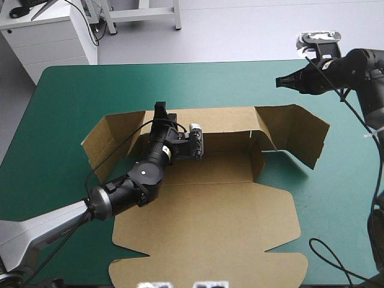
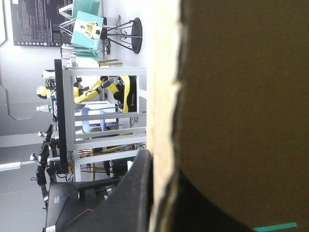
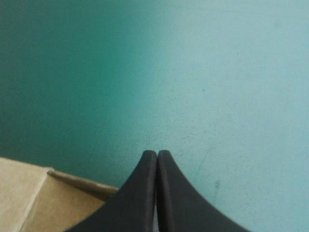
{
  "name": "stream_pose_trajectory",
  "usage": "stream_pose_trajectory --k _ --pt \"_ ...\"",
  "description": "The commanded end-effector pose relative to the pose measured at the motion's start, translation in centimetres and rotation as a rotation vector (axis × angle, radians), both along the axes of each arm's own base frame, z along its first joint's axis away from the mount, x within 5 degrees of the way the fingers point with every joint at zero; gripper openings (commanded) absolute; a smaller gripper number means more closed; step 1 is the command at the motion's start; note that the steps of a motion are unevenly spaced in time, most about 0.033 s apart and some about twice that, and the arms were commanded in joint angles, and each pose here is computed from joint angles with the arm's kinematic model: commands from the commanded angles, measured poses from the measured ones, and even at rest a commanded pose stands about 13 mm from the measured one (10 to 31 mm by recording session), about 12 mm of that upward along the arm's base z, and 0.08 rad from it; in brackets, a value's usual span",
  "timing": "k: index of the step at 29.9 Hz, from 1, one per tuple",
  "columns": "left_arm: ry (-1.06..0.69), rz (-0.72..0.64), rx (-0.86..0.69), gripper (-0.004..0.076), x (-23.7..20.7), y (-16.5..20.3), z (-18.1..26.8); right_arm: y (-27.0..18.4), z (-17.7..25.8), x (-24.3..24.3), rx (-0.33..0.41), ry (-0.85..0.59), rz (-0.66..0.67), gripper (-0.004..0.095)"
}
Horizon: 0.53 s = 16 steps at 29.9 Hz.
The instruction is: Fold the box
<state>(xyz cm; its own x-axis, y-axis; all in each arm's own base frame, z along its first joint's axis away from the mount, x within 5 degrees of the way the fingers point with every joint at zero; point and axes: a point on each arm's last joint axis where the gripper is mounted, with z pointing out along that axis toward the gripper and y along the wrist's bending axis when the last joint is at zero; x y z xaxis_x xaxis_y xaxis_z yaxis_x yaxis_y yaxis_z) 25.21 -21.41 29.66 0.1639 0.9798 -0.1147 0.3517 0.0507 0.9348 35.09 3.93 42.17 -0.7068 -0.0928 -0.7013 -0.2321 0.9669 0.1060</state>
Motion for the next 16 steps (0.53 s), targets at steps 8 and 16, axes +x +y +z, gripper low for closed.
stream_pose_trajectory --k 8,16 --pt "-0.025 0.009 -0.093 -0.0008 -0.4 0.2 1.7 1.4 -2.3 3.8 0.075 0.105 0.016 -0.0017" --pt "-0.044 0.017 -0.086 -0.0008 -0.4 0.3 1.9 2.2 -3.6 3.1 0.013 0.235 0.077 -0.0018"
